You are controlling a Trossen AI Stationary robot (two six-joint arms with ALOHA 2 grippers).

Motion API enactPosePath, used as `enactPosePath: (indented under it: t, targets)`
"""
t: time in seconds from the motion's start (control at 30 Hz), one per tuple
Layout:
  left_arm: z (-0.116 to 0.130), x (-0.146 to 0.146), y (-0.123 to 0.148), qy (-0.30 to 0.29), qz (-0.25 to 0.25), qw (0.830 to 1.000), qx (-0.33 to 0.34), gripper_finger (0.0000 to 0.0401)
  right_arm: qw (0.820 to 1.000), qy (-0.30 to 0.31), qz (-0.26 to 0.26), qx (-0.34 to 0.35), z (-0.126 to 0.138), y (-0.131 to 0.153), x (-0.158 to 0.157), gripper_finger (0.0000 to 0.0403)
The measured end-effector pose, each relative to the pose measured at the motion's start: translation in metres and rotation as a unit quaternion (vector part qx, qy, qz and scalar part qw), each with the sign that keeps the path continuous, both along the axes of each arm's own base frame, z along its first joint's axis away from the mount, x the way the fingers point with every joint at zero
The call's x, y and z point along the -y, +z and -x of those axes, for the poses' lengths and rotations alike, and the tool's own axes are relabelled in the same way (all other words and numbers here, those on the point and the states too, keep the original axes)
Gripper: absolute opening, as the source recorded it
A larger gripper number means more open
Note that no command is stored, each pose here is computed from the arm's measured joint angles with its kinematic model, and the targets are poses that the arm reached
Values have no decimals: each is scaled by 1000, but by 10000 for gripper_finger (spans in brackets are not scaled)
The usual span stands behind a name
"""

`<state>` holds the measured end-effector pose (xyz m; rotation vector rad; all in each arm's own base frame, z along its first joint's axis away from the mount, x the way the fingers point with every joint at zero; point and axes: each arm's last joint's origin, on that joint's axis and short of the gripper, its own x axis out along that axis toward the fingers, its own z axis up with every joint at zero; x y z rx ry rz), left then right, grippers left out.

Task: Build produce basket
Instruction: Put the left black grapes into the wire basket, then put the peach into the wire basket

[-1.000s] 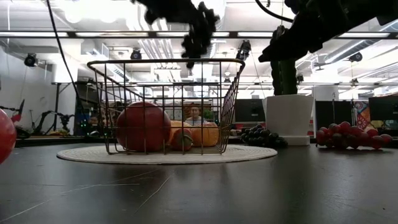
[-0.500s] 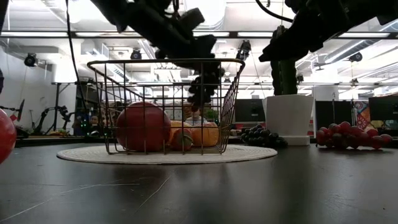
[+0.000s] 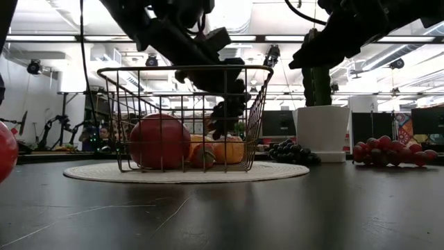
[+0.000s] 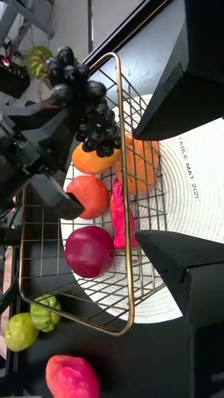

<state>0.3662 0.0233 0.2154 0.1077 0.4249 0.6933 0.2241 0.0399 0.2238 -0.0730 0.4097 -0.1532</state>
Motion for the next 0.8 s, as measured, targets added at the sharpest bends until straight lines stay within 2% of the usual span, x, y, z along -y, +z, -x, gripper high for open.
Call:
enactPosePath:
  t: [0.17,0.33,0.6,0.8]
  targets:
    - [0,0,0,0,0,1000,-1,108,1000,0,-1,0,0,0,0,231]
    - [1,1,3,-2,-1,1000,-1,145,1000,-8,-19,3,0,0,0,231]
    - [19,9,23,-16,1,1000,-25,158,998,-28,-63,5,1,1,0,231]
    - [44,36,49,-57,0,998,-37,158,993,-53,-105,-17,2,14,0,231]
